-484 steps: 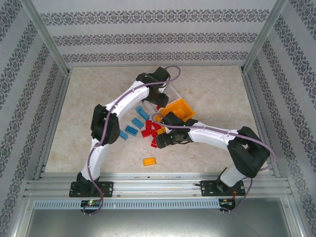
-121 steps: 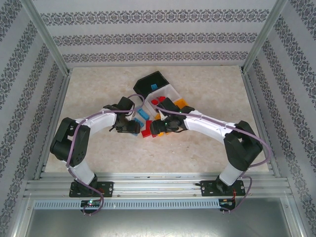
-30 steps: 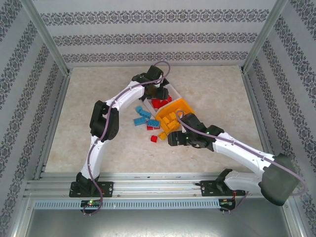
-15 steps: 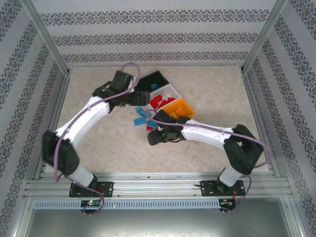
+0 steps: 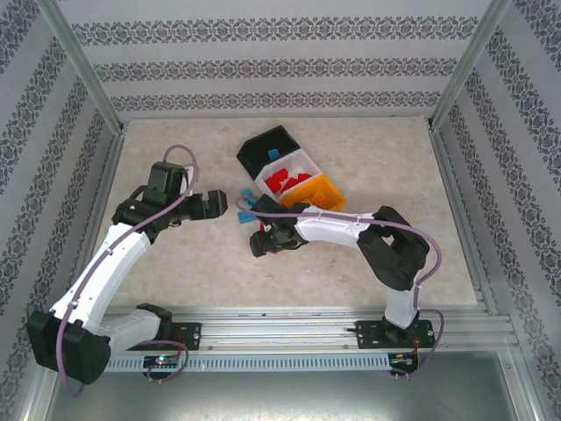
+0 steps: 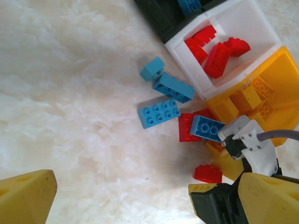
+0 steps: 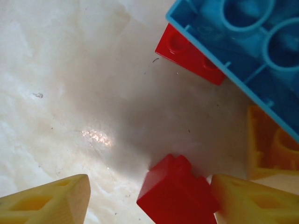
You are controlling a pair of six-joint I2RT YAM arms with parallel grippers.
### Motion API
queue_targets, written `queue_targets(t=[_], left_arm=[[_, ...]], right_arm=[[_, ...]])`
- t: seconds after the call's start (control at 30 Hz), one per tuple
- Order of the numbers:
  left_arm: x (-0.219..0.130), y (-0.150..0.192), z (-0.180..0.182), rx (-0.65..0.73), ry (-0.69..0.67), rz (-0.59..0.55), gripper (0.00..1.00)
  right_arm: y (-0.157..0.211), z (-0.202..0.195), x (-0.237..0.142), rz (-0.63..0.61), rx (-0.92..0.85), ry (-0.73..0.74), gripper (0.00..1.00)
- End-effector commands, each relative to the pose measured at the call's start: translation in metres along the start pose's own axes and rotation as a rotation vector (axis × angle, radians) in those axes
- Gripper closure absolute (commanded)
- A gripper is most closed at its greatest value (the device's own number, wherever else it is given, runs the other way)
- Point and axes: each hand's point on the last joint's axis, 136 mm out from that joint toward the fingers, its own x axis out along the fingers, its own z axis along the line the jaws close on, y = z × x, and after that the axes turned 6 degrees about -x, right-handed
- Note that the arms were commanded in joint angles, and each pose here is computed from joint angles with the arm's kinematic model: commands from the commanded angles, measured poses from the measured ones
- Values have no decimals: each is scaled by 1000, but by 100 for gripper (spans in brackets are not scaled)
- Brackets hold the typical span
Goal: Sort the legos into containers by color
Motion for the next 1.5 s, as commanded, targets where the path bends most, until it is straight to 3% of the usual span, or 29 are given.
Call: queue_targets(t=[0.0,0.23,0.47,0.63,0.97,1.2,1.23,1.37,1.47], left_arm=[[-1,15,19,19,-40,57,0],[13,31,35,-2,-46,97,0],[17,34,38,1,-38,96,0],[15,35,38,8,-35,98,0],[15,33,35,-9,19,94,0],[19,36,34,-19,37,110,0],[19,35,34,-22,40,111,0],[22,37,36,-25,34,126,0],[22,38,37,-26,28,129,0]], right_arm=[[4,2,6,31,-4,17,38],[8,1,2,32,-12,40,59],[-9,8,-35,-60,-25,31,69],[-29,2,-67,-136,-14,18,70],[-111,-72,-136,-303,96,21,71],[-154,-104,-134,-337,143,11,72],[-159,-108,-131,-334,146,12,71],[-183,-128,-122,-316,133,61,42],[-189,-127,-131,-331,112,85,37]])
